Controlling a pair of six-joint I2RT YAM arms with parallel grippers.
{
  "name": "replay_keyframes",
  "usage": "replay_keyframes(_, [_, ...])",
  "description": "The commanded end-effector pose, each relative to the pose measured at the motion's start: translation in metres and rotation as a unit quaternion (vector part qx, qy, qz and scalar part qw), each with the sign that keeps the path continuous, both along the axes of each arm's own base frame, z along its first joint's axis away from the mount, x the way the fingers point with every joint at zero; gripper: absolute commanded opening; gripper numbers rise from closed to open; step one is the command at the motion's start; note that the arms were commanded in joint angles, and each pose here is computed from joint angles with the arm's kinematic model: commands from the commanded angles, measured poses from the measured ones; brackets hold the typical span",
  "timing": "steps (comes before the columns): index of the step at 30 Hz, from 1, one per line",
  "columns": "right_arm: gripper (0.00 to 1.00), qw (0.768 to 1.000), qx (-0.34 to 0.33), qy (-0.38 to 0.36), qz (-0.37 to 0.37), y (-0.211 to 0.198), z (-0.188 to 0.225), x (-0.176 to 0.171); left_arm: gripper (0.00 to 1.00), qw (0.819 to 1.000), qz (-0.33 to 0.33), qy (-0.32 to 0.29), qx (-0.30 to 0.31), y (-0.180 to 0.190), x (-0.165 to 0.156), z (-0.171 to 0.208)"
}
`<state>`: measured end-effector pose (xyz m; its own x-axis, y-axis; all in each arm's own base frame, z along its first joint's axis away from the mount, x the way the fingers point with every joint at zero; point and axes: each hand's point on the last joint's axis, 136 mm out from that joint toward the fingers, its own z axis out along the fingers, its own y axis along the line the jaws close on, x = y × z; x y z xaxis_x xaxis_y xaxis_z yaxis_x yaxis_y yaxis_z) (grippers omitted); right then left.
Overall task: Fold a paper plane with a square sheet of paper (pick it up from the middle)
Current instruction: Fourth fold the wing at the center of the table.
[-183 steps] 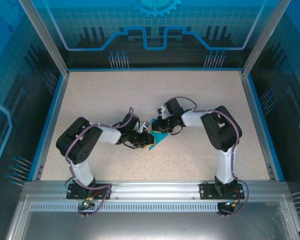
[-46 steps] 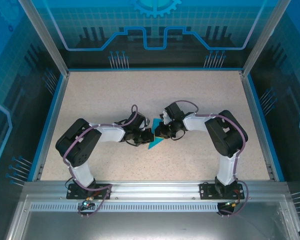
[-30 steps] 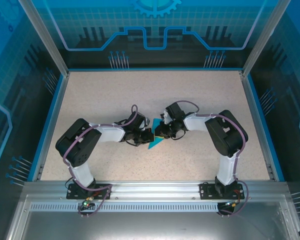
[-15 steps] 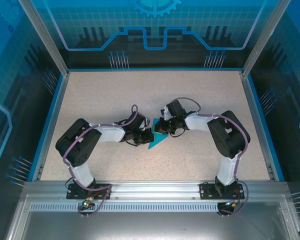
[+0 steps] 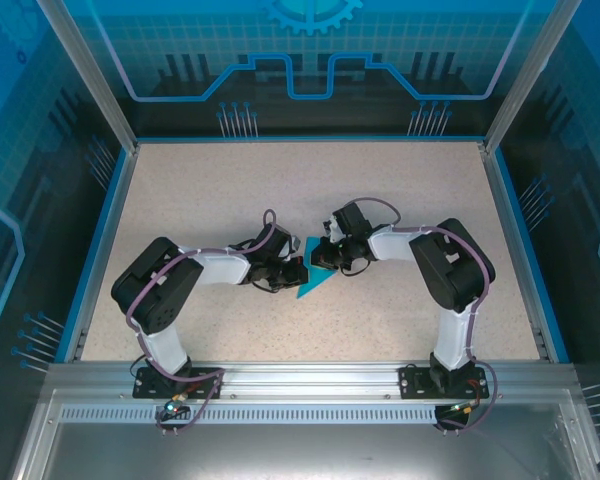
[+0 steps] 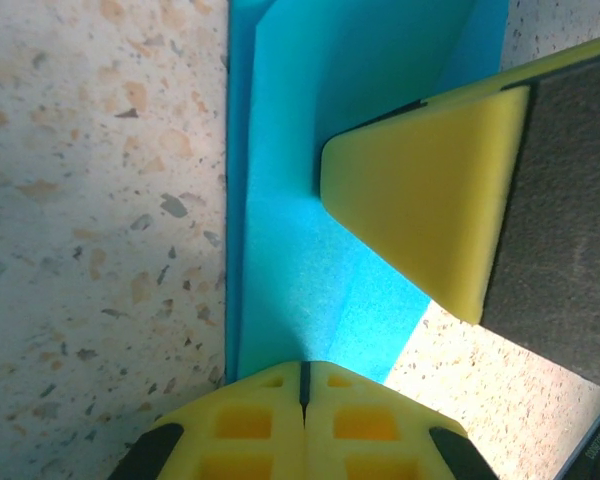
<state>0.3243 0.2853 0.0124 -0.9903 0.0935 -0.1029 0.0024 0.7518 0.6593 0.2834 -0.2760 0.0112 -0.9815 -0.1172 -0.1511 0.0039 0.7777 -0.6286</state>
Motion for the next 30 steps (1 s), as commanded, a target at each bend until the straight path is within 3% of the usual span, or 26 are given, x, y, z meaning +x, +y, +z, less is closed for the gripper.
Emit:
replay_keyframes(1, [0.07, 0.999, -0.036, -0.015, -0.031, -0.020, -0.016, 0.019, 0.06, 0.994, -0.008, 0.063, 0.092, 0.033, -0.039, -0.052])
replay_keyframes(30, [0.11, 0.996, -0.015, -0.037, -0.076, -0.049, -0.008, 0.075, 0.05, 0.992, -0.005, 0.072, 0.103, 0.041, -0.048, -0.061])
